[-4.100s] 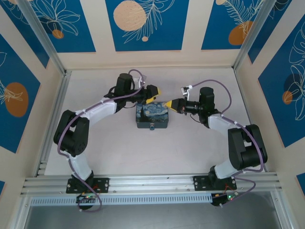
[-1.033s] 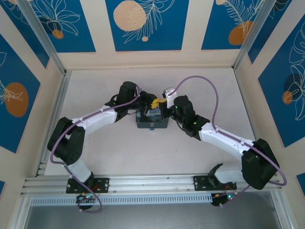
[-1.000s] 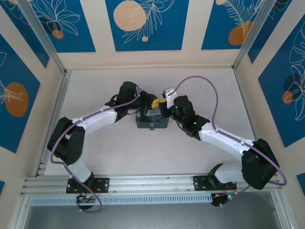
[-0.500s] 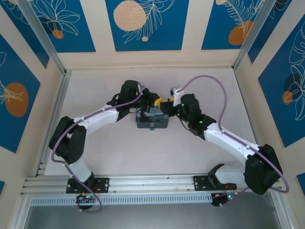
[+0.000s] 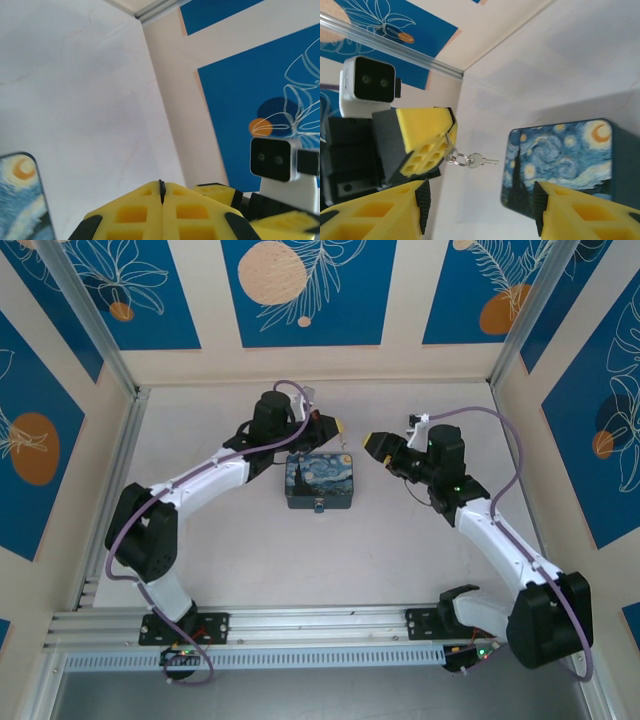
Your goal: Unlock the padlock with the key
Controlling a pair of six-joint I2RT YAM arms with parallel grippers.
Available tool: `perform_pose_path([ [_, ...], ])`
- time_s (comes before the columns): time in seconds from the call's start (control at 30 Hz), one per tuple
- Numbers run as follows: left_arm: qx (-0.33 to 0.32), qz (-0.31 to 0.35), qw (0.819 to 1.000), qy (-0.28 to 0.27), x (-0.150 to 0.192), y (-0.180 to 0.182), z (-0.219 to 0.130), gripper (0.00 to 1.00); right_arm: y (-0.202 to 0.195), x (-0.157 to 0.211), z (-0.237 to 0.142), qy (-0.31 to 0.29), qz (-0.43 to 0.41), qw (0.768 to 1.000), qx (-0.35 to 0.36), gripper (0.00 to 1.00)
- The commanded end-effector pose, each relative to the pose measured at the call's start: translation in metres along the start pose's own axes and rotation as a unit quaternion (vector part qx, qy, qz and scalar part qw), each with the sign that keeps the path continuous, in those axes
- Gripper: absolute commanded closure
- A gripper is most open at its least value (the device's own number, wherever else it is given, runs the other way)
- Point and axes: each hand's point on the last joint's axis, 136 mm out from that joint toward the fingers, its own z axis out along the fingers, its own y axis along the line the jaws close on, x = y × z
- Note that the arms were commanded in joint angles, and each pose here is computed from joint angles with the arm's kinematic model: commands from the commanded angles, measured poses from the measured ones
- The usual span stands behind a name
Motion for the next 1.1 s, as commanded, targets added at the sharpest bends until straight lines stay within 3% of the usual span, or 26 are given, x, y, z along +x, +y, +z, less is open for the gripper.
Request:
perform_pose_path([
  [0.0,-0.001,0.108,0.993,-0.054,-0.02,-0.011,-0.016,1.0,0.031,0.0,0.003,0.027,0.067,0.993,-0.09,0.43],
  [0.13,0.0,0.118,0.987,-0.106,-0.03,-0.015,-0.03,1.0,0.038,-0.008,0.013,0.021,0.085,0.989,-0.123,0.46],
  [0.53,-0.004,0.058,0.969,-0.239,-0.055,-0.012,-0.071,1.0,0.051,-0.029,0.056,0.005,0.126,0.966,-0.226,0.5],
  [0.83,-0.006,0.037,0.963,-0.267,-0.06,-0.008,-0.081,1.0,0.065,-0.024,0.093,0.033,0.146,0.958,-0.244,0.5],
  [1.07,0.0,0.02,0.96,-0.28,-0.062,-0.006,-0.082,1.0,0.067,-0.018,0.102,0.041,0.136,0.953,-0.267,0.5],
])
